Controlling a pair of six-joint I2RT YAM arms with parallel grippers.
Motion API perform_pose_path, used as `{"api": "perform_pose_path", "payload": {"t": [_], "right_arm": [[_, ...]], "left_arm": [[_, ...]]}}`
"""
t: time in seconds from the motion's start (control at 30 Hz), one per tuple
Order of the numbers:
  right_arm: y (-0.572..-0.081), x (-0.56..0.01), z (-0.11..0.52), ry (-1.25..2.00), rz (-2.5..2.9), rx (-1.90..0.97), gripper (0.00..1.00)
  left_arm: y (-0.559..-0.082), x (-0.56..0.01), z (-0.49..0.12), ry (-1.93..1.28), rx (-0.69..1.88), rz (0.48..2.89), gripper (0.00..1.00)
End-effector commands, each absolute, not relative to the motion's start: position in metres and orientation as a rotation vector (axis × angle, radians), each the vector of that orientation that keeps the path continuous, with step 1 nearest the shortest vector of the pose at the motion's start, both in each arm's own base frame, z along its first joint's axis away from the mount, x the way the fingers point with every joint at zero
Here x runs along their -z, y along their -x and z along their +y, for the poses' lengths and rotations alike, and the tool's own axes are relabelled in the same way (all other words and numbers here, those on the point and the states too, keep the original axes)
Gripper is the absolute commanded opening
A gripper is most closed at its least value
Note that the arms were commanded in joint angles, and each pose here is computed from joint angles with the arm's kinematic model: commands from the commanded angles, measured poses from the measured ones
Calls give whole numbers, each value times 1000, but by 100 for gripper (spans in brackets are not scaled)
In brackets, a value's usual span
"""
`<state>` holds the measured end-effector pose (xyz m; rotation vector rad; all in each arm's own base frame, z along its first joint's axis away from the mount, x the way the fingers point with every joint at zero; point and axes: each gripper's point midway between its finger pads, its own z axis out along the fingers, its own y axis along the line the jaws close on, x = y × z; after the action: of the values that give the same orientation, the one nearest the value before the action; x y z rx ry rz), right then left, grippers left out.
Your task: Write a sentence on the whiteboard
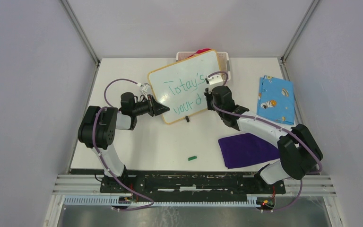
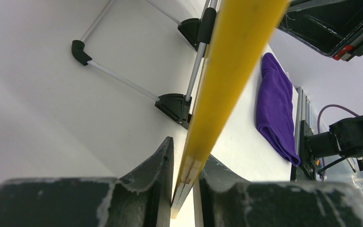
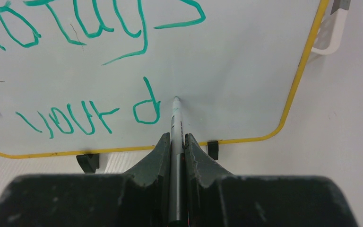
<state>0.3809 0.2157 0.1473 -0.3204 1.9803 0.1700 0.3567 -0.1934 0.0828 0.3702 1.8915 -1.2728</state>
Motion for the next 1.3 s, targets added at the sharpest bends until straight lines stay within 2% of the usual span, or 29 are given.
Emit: {"api": "perform_pose_path", "payload": {"t": [0.0, 0.83, 1.27], "right_arm": [[-390, -167, 226, 301, 1922, -230, 0], [-374, -134, 215, 323, 1992, -195, 0], [-391, -157, 209, 273, 1966, -118, 0]], "left_arm": [[-362, -63, -192, -352, 1206, 1954, 26], [-361, -63, -192, -354, 1208, 1955, 26], [-361, -62, -192, -354, 1206, 1956, 26]]}}
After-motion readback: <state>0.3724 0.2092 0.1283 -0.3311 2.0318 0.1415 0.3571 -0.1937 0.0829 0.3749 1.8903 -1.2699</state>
